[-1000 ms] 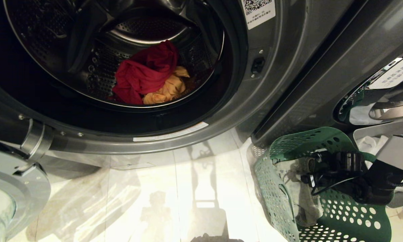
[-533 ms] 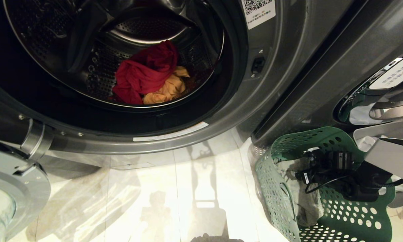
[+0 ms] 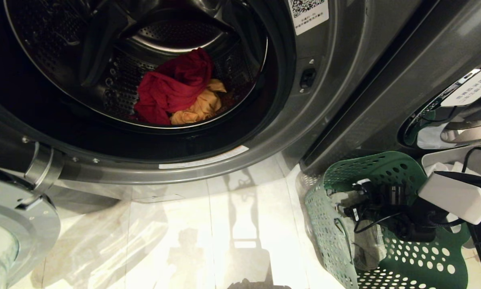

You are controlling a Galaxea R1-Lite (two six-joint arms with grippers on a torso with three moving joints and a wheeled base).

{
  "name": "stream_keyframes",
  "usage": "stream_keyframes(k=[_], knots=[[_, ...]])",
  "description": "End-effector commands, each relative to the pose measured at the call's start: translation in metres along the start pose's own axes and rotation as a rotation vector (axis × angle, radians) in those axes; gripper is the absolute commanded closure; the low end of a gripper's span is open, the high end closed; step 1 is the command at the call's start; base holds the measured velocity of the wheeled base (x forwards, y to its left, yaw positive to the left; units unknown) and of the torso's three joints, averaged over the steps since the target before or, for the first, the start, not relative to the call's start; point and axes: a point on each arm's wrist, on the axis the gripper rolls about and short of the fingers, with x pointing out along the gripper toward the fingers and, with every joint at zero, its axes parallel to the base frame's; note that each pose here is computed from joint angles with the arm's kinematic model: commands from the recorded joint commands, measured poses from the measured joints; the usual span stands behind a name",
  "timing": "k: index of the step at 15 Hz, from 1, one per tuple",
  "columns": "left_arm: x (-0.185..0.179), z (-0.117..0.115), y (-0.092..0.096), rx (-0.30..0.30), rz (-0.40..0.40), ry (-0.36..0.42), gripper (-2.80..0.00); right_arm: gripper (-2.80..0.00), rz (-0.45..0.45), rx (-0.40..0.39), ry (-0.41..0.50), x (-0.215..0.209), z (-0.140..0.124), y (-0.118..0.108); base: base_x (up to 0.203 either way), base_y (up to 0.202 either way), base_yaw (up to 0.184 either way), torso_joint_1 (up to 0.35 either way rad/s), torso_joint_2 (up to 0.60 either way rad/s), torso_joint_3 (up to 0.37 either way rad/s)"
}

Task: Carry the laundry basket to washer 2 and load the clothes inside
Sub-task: Place the clothes into the washing machine

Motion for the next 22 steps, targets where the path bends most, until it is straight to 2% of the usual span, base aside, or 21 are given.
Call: stream_keyframes(k=[1,5,9,12,17,19,22], knots=[[0.0,0.0,0.0,0.0,0.002,0.0,0.0,0.0,-0.004,-0.005,-0.009,0.004,-0.003,0.001,0.0,0.0,0.0,0.0,0.0,0.0],[0.0,0.0,0.0,0.0,0.001,0.0,0.0,0.0,-0.011,-0.003,-0.008,0.005,-0.003,0.0,0.0,0.0,0.0,0.0,0.0,0.0],[0.0,0.0,0.0,0.0,0.002,0.0,0.0,0.0,-0.059,-0.002,0.0,0.002,-0.001,-0.002,0.0,0.0,0.0,0.0,0.0,0.0],[0.0,0.0,0.0,0.0,0.001,0.0,0.0,0.0,-0.075,-0.003,-0.026,-0.016,0.018,-0.008,0.0,0.0,0.0,0.0,0.0,0.0],[0.0,0.0,0.0,0.0,0.002,0.0,0.0,0.0,-0.077,0.009,-0.038,-0.099,0.052,-0.003,0.0,0.0,0.0,0.0,0.0,0.0],[0.0,0.0,0.0,0.0,0.0,0.0,0.0,0.0,-0.082,0.008,-0.065,-0.143,0.065,0.002,0.0,0.0,0.0,0.0,0.0,0.0],[0.0,0.0,0.0,0.0,0.0,0.0,0.0,0.0,-0.108,0.004,-0.157,-0.203,0.087,0.007,0.0,0.0,0.0,0.0,0.0,0.0]])
